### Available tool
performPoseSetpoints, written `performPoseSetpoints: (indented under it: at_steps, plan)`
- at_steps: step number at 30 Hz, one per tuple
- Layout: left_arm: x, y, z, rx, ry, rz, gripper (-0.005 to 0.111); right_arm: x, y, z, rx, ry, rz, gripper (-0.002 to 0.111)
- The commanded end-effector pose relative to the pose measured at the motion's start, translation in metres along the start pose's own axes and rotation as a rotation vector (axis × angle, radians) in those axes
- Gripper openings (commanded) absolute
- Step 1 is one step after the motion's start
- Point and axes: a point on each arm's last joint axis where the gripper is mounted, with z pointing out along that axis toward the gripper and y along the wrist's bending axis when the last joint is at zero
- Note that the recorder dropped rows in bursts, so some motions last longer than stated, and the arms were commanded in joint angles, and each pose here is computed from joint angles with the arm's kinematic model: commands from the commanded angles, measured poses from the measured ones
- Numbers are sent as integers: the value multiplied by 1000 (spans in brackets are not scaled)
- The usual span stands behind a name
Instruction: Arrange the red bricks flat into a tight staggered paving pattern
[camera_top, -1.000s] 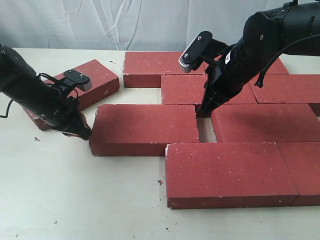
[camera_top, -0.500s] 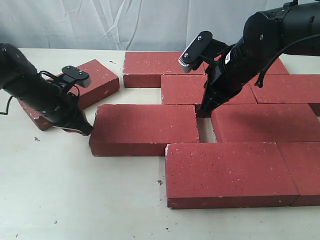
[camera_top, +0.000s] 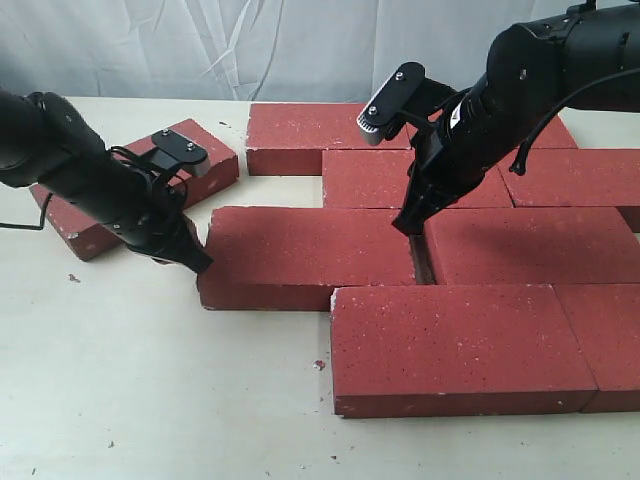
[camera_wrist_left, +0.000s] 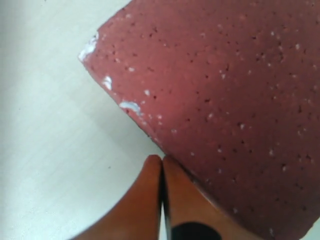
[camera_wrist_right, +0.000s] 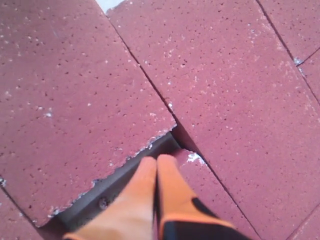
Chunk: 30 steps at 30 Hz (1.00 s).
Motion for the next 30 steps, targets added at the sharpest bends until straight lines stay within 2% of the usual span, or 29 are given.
performPoseSetpoints:
  at_steps: [1, 16, 24, 30]
  plan:
    - [-7, -9, 1, 14, -28, 6, 0, 0, -2, -3, 9, -14, 7, -1]
    - [-8, -14, 12, 25, -18, 8, 0, 0, -2, -3, 9, -14, 7, -1]
    - [-14, -26, 15, 33, -20, 52, 0, 0, -2, -3, 9, -14, 7, -1]
    - [-15, -27, 16, 31, -23, 56, 0, 0, -2, -3, 9, -14, 7, -1]
